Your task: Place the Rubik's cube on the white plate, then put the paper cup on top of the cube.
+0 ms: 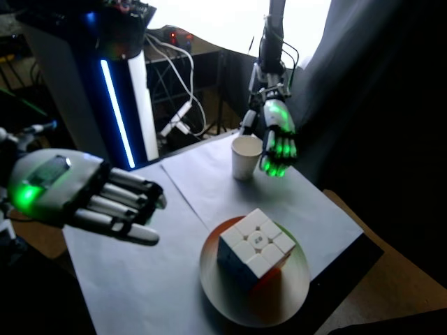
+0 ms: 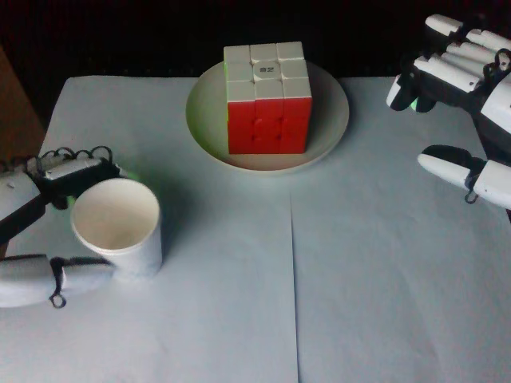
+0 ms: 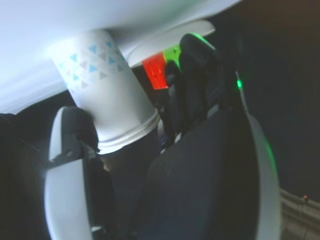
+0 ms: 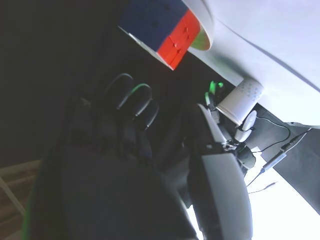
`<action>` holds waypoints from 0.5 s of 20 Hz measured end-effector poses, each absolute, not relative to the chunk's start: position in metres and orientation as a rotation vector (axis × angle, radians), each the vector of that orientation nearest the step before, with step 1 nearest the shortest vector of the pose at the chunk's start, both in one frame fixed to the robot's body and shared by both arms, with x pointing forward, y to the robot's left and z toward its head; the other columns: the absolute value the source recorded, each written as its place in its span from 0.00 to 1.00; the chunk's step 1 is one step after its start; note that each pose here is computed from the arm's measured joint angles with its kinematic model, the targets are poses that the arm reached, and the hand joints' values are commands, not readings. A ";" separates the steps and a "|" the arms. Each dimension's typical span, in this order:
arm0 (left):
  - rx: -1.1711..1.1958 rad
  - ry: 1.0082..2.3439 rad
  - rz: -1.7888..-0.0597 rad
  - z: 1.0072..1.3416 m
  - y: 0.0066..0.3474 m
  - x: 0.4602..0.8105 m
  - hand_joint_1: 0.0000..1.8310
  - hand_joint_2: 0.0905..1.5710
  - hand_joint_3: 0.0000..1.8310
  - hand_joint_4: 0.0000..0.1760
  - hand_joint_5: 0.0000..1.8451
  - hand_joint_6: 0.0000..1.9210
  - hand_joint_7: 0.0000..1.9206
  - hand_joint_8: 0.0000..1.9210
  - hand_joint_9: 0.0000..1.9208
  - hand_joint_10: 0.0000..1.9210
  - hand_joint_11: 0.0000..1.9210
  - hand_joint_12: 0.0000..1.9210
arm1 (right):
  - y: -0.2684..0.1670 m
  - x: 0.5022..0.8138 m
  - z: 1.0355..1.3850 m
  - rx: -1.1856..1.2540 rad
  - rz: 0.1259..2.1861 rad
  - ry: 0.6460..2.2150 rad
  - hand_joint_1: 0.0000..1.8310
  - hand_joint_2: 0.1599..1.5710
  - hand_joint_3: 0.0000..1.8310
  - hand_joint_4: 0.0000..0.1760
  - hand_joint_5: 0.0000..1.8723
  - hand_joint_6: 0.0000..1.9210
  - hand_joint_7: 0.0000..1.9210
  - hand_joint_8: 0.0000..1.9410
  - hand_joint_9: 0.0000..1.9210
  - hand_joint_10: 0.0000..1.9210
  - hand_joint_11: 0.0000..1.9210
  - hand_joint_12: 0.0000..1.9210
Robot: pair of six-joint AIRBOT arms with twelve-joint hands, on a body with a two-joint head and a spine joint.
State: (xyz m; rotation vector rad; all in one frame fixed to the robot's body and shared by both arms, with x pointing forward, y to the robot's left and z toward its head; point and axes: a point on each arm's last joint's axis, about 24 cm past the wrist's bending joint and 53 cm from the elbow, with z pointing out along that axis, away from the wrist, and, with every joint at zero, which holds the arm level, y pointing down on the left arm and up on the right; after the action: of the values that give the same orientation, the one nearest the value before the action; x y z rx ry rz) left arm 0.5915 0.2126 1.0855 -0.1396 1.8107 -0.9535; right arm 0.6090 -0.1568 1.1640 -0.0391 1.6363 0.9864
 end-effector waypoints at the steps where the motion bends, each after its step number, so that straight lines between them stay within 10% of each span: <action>1: -0.144 1.808 -0.957 1.086 0.212 0.592 0.48 0.77 0.00 0.62 0.00 0.79 0.05 0.71 0.00 0.80 0.00 0.97 | -0.157 0.609 1.164 -0.037 0.986 1.637 0.42 0.85 0.00 0.00 0.03 0.64 0.11 0.73 0.09 0.79 0.00 0.85; 3: -0.148 1.791 -0.972 1.090 0.212 0.592 0.48 0.77 0.00 0.45 0.04 0.70 0.07 0.70 0.02 0.78 0.00 0.91 | -0.157 0.609 1.164 -0.039 0.986 1.636 0.42 0.85 0.00 0.00 0.04 0.66 0.12 0.74 0.09 0.80 0.00 0.88; 5: -0.145 1.755 -0.994 1.102 0.210 0.590 0.48 0.76 0.00 0.77 0.04 0.67 0.06 0.65 0.01 0.72 0.00 0.83 | -0.157 0.609 1.164 -0.039 0.986 1.636 0.43 0.86 0.00 0.00 0.02 0.67 0.10 0.76 0.06 0.82 0.00 0.88; 7: -0.123 1.690 -1.019 1.123 0.210 0.589 0.47 0.77 0.00 0.69 0.04 0.59 0.09 0.53 0.08 0.59 0.00 0.80 | -0.157 0.609 1.164 -0.039 0.986 1.637 0.41 0.85 0.00 0.00 0.01 0.66 0.09 0.73 0.07 0.80 0.00 0.85; 10: -0.114 1.575 -1.045 1.156 0.214 0.594 0.52 0.73 0.00 0.74 0.07 0.66 0.08 0.64 0.04 0.72 0.00 0.83 | -0.157 0.609 1.164 -0.038 0.986 1.637 0.43 0.86 0.00 0.00 0.03 0.67 0.11 0.77 0.07 0.82 0.00 0.84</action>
State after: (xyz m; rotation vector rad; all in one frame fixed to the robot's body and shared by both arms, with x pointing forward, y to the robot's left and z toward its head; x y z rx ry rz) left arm 0.5938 0.2136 1.1558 -0.1138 1.5751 -1.0450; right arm 0.6091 -0.1570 1.1639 -0.0378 1.6366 0.9861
